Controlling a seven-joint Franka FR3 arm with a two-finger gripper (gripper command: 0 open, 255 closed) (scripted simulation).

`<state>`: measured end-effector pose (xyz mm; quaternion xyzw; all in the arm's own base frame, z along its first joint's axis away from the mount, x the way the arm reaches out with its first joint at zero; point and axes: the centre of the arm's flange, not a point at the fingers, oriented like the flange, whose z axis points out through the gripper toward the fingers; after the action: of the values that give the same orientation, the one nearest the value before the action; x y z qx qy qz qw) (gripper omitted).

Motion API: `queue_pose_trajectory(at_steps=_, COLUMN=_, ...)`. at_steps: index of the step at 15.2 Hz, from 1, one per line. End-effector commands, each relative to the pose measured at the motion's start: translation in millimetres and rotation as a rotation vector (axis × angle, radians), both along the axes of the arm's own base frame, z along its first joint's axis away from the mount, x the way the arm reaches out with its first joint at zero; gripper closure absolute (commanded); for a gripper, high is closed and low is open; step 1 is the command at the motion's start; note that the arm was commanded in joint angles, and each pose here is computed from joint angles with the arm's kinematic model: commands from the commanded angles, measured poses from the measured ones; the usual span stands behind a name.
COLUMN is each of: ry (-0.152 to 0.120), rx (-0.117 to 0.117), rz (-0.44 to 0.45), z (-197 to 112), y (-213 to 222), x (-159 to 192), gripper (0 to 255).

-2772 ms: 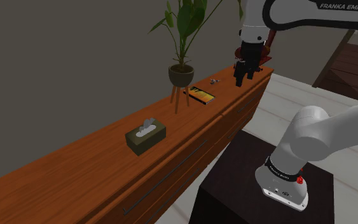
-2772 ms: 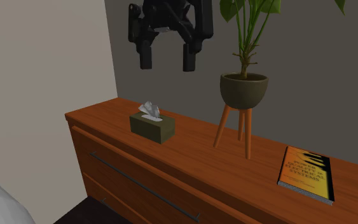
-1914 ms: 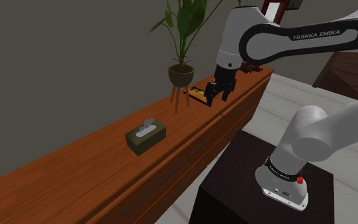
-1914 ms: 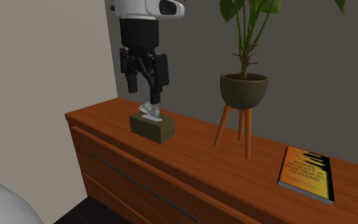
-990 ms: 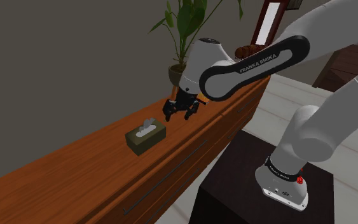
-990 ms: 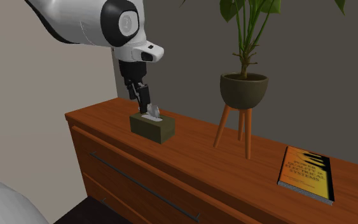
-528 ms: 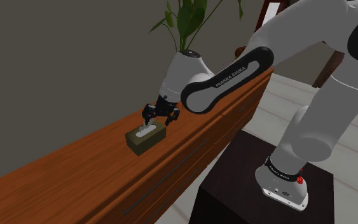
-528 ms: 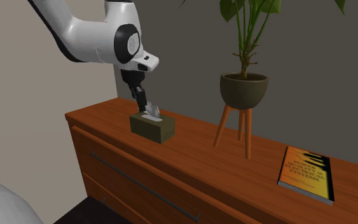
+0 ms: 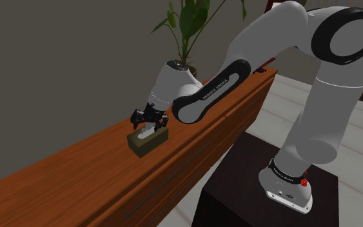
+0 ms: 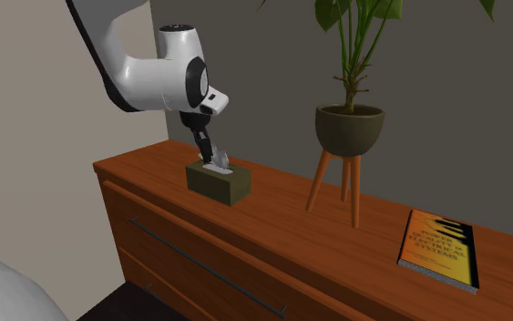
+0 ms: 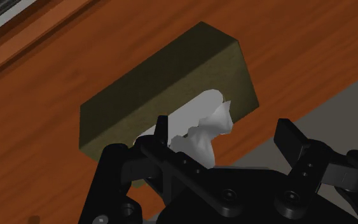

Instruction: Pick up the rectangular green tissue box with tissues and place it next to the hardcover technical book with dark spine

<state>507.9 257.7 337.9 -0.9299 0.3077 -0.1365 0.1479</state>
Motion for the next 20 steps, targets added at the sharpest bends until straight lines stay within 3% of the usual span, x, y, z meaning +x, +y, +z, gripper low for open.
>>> queue_pose_trajectory(at_steps=1, ry=-0.001, rx=0.0, rz=0.0, z=-9.7, y=1.9, x=4.7, gripper=0)
queue_pose_trajectory(at_steps=11, ry=-0.001, rx=0.0, rz=0.0, z=-17.3, y=3.5, x=7.6, gripper=0)
queue_pose_trajectory(at_steps=12, ry=-0.001, rx=0.0, rz=0.0, z=-17.3, y=3.5, x=7.6, gripper=255)
queue_pose_trajectory(at_steps=20, ry=-0.001, rx=0.0, rz=0.0, z=-17.1, y=3.6, x=7.2, gripper=255)
